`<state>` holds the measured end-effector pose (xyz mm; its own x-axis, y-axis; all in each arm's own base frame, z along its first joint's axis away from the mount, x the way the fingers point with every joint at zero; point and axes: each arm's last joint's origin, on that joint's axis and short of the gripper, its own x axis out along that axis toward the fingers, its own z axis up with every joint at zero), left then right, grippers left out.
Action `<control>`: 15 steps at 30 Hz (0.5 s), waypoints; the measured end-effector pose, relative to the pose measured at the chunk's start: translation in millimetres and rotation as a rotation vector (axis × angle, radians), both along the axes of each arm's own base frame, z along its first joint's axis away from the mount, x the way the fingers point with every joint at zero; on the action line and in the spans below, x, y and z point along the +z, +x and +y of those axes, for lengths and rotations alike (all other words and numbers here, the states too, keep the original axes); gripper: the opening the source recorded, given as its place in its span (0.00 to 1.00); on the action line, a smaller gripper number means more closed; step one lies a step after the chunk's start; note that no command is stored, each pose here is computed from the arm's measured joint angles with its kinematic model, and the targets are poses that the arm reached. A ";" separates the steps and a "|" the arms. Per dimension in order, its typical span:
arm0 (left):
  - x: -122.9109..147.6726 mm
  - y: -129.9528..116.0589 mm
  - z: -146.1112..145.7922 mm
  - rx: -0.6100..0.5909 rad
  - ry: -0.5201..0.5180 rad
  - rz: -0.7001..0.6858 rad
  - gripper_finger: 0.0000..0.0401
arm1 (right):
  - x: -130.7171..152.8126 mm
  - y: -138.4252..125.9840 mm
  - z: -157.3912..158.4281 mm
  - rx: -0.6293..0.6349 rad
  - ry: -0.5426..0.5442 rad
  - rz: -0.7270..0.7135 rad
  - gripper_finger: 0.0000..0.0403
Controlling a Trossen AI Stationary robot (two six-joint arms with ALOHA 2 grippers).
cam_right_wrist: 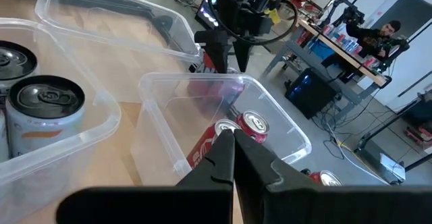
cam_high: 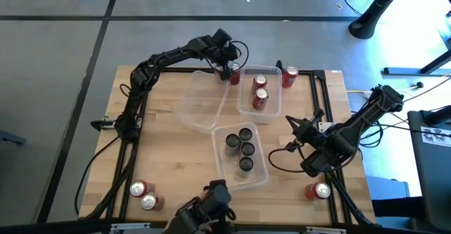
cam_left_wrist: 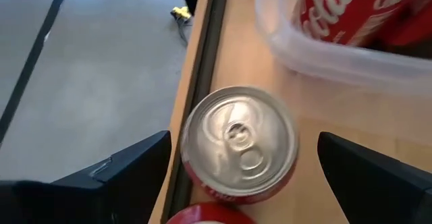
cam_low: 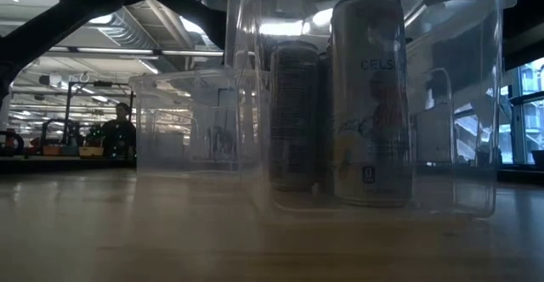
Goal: Sort soda cans
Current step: Put the red/white soda can into the right transparent bin
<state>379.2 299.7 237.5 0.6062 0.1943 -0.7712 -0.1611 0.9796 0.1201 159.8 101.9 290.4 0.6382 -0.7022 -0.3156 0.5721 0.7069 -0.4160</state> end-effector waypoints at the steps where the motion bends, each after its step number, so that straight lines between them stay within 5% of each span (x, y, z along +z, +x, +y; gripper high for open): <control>1: 0.1 0.2 -0.2 -0.006 -0.006 -0.005 0.90 | 0.0 0.0 0.0 0.000 0.000 0.000 0.01; 15: -8.4 1.1 0.0 0.002 -0.044 0.015 0.90 | 0.0 0.3 0.2 0.000 0.003 -0.004 0.01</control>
<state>380.3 299.6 229.1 0.5945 0.1607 -0.7879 -0.1612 0.9838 0.0791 160.0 102.1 290.4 0.6394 -0.7013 -0.3152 0.5736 0.7080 -0.4119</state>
